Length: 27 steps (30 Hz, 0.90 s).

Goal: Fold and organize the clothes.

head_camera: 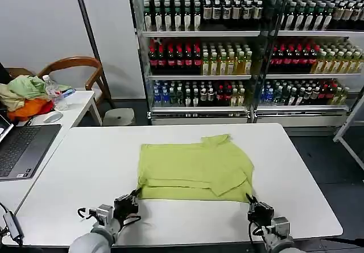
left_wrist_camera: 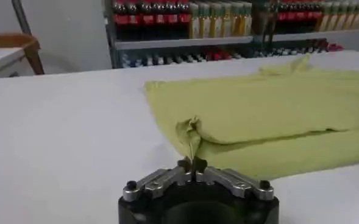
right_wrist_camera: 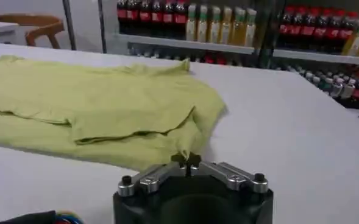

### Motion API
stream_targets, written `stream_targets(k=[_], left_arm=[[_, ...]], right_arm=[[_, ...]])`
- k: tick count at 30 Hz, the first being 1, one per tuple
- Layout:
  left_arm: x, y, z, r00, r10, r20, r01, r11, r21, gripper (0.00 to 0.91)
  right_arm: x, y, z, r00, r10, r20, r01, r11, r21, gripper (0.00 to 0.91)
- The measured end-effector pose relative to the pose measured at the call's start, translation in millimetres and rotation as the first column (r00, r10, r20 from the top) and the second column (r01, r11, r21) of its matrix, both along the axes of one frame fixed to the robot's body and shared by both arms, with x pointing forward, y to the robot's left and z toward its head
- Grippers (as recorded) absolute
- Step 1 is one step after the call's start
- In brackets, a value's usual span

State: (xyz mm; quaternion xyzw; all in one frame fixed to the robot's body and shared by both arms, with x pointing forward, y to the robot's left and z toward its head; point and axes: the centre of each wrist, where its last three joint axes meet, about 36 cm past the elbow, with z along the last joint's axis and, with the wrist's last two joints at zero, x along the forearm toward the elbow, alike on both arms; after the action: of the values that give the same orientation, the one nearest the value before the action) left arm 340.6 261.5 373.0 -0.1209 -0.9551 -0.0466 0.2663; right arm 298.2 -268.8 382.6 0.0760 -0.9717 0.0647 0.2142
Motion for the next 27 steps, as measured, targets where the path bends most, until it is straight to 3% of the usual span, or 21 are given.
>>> stream_targets(k=[19, 20, 21, 22, 23, 27], left_arm=[[-65.4, 17.5, 17.5, 0.999, 0.019, -0.025, -0.018, 0.999, 0.046, 0.050], [-66.9, 17.2, 17.8, 0.999, 0.020, -0.026, -0.019, 0.999, 0.047, 0.050], [-68.3, 17.0, 18.2, 0.999, 0.021, -0.027, -0.020, 0.999, 0.048, 0.050], [-69.2, 16.9, 18.6, 0.999, 0.022, -0.027, -0.020, 0.999, 0.050, 0.353], [-70.4, 16.8, 19.4, 0.999, 0.022, -0.027, -0.020, 0.998, 0.053, 0.907], [-74.2, 17.4, 23.9, 0.999, 0.022, -0.029, -0.020, 0.998, 0.064, 0.907]], right_arm=[[-42.3, 4.8, 7.0, 0.999, 0.048, -0.021, -0.048, 0.998, -0.029, 0.000], [-44.0, 5.7, 7.3, 0.999, 0.049, -0.022, -0.049, 0.998, -0.027, 0.030], [-45.5, 6.6, 7.5, 0.998, 0.050, -0.023, -0.051, 0.998, -0.026, 0.171], [-46.6, 7.2, 7.8, 0.998, 0.051, -0.024, -0.052, 0.998, -0.027, 0.635], [-47.7, 7.8, 8.2, 0.998, 0.051, -0.024, -0.052, 0.998, -0.027, 0.907], [-52.8, 9.8, 11.2, 0.998, 0.054, -0.027, -0.055, 0.998, -0.030, 0.907]])
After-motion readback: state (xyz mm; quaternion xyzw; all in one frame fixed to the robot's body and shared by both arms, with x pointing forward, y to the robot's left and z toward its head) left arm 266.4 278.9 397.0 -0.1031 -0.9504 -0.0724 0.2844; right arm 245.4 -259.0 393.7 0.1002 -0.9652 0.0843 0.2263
